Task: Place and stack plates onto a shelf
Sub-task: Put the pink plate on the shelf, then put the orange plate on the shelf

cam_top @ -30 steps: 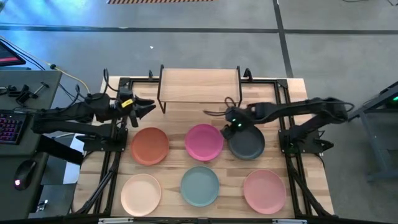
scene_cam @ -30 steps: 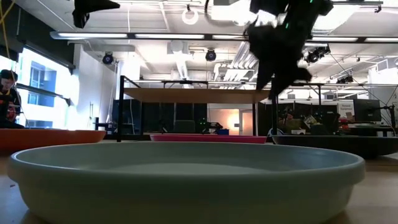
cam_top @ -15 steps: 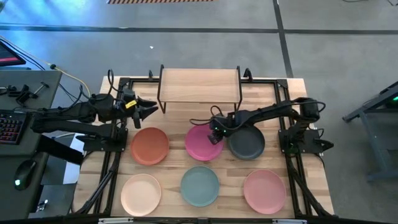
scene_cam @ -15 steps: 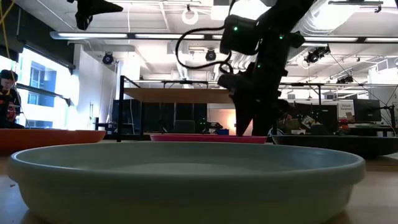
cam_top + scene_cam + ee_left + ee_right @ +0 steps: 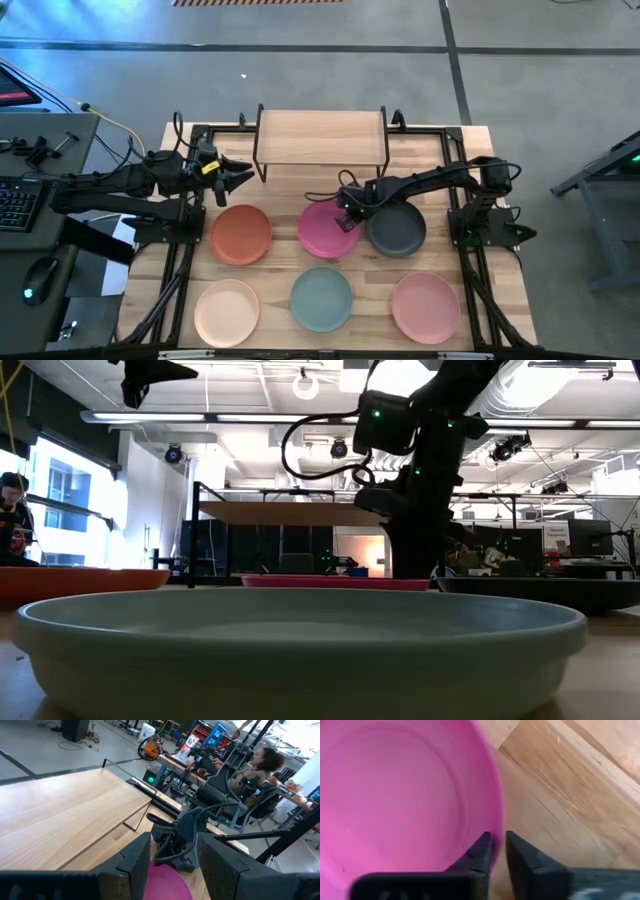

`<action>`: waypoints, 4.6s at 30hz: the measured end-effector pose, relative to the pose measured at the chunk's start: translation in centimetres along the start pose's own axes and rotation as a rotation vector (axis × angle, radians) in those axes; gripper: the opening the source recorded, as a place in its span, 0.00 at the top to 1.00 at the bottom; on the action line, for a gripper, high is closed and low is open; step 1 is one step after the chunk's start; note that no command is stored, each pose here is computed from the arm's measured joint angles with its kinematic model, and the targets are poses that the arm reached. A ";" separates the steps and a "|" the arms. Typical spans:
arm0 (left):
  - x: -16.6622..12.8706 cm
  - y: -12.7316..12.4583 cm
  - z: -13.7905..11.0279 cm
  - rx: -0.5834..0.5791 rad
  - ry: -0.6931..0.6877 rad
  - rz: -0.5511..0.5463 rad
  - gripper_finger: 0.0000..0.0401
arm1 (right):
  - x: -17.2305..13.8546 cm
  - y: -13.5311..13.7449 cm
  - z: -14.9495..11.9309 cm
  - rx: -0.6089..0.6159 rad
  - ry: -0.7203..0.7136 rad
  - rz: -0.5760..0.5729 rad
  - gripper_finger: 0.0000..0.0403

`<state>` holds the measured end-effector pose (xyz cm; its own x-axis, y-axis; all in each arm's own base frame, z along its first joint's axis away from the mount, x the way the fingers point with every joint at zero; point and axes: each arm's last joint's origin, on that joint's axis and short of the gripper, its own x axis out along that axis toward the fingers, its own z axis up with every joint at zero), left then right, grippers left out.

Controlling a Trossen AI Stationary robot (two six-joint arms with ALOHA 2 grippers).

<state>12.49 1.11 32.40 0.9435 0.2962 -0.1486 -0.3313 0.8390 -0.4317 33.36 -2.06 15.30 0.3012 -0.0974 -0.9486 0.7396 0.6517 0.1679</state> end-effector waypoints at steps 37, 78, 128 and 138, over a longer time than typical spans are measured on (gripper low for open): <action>0.0 0.0 0.0 -0.004 -0.002 -0.009 0.63 | -15.6 -5.8 5.4 -0.005 -0.288 0.495 1.00; 0.0 0.0 0.1 -0.003 -0.020 0.014 0.63 | -16.7 -20.3 16.7 0.189 -0.177 0.075 1.00; 0.0 -0.3 0.4 0.019 -0.030 -0.042 0.63 | -22.6 -9.0 -2.9 -0.154 -0.948 0.705 0.58; 0.0 -0.3 0.4 0.038 -0.036 -0.052 0.63 | -22.6 -8.3 -3.8 -0.221 -1.046 0.580 0.58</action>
<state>12.58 1.03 32.94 0.9589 0.2678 -0.0942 -0.2827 0.8700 -0.4040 18.09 -2.38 34.35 0.9686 -0.2423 -0.0561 0.2464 0.9041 0.3491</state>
